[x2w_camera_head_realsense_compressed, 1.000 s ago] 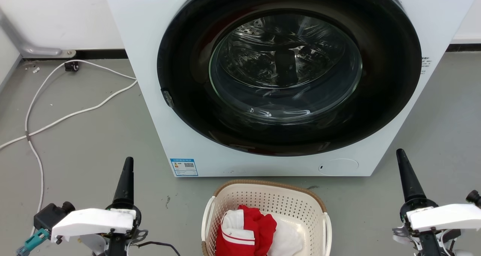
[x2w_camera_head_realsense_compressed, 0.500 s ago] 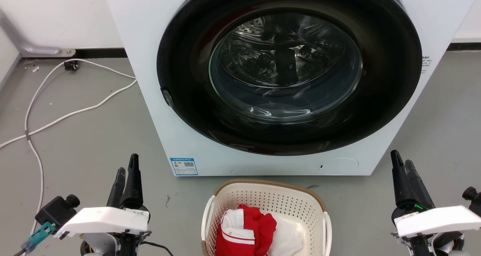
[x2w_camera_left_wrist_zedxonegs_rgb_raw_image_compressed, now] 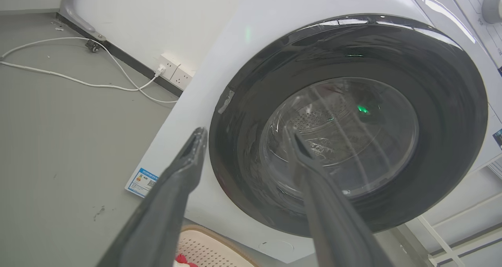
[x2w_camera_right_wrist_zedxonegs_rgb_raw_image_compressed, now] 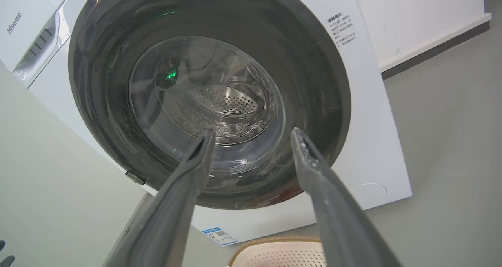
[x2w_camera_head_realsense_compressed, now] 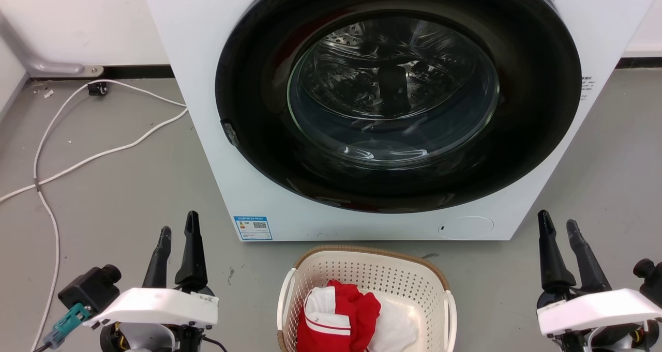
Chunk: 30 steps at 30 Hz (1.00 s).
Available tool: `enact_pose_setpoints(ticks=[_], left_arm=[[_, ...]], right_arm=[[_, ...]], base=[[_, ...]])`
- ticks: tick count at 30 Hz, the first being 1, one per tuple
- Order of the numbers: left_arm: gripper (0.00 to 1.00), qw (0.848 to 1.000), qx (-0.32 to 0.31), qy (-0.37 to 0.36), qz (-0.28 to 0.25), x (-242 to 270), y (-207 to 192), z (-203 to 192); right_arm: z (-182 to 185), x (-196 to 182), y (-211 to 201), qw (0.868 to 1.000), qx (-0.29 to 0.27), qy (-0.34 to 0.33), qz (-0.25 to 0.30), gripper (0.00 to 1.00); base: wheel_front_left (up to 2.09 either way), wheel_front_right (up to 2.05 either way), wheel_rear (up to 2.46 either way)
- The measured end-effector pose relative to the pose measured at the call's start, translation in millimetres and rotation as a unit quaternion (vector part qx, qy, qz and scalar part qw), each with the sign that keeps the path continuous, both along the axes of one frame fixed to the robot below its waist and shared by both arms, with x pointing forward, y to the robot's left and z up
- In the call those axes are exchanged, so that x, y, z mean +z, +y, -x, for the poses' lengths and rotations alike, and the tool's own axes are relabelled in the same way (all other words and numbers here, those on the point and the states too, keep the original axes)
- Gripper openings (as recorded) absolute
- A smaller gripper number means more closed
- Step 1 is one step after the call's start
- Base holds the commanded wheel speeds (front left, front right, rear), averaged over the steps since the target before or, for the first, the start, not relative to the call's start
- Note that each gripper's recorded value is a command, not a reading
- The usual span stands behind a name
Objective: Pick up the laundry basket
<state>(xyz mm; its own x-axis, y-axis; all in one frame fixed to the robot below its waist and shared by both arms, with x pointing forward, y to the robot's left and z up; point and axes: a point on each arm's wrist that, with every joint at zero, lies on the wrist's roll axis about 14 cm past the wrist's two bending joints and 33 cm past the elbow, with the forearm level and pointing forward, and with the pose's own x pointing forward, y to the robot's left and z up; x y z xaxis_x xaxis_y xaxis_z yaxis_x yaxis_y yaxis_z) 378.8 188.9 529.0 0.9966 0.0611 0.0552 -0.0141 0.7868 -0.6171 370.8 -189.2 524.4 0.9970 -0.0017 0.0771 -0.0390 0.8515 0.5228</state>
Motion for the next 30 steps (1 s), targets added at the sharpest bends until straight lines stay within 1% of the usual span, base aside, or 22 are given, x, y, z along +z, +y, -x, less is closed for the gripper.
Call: enact_pose_setpoints(ticks=[16, 30], left_arm=[[1.0, 0.996, 0.001, -0.015, -0.089, 3.5, -3.7, 4.5], [1.0, 0.986, -0.004, -0.023, -0.164, 3.7, -11.1, 6.0]], right_arm=[[3.7, 3.1, 2.7, 0.996, -0.001, -0.014, 0.091, 1.0], [7.5, 6.5, 5.6, 0.986, 0.0, -0.027, 0.163, 1.0]], base=[[0.0, 0.0, 0.0], [0.0, 0.0, 0.0]])
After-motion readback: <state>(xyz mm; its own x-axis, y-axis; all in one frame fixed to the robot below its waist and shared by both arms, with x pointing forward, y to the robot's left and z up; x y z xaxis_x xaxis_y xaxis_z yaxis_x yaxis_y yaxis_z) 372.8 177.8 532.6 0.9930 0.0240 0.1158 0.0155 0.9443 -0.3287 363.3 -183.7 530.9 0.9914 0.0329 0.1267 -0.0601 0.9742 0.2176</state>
